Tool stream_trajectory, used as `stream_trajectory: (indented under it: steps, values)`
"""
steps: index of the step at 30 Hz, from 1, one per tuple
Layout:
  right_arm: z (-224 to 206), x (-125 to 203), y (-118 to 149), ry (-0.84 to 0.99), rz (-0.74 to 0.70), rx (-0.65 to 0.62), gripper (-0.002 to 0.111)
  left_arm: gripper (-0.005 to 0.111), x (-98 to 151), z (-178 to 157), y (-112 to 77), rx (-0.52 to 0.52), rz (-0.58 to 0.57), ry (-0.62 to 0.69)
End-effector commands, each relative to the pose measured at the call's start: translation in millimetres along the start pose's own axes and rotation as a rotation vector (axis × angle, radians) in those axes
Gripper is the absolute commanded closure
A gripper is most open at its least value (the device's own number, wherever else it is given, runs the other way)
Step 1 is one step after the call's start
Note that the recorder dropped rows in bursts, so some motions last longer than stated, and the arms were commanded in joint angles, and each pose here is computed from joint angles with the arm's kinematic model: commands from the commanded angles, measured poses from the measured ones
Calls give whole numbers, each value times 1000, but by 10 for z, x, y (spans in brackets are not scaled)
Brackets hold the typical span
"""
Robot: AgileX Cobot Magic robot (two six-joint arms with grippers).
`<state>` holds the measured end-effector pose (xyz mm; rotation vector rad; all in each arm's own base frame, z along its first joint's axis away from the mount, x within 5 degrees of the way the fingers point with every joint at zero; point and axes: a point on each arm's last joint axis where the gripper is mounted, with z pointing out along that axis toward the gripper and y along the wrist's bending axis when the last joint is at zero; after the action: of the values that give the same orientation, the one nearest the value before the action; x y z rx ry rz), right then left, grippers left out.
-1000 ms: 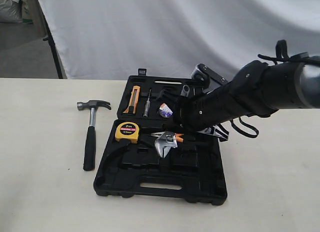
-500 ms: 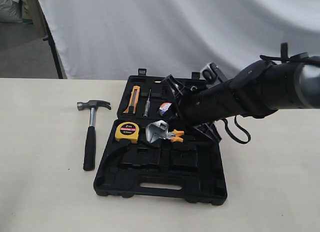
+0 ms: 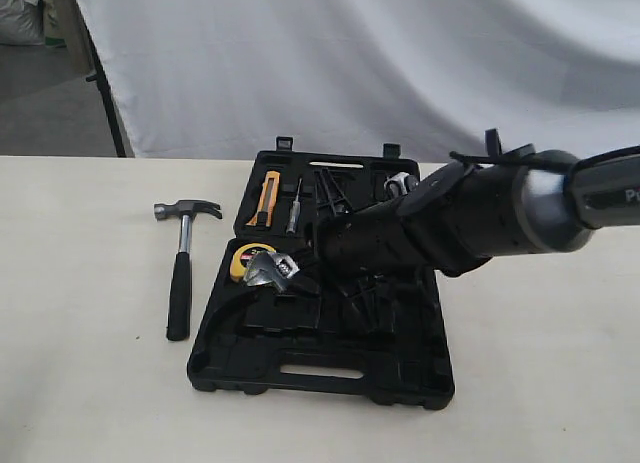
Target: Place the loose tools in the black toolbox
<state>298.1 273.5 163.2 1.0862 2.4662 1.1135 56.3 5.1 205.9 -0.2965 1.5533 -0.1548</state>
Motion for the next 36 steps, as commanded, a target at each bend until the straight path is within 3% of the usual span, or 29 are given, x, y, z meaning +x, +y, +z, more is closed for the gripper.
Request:
stream_trajectory:
  steps: [1, 26, 30, 36]
  values:
    - [25, 128, 47, -25, 139, -37, 109, 106, -17, -4, -8, 9, -8, -13]
    - [23, 125, 77, -96, 130, -79, 109, 106, -17, -4, -8, 9, -8, -13]
    - [23, 122, 74, -94, 286, -83, 109, 106, -17, -4, -8, 9, -8, -13]
    - [20, 125, 78, -136, 370, -105, 109, 106, -17, -4, -8, 9, -8, -13]
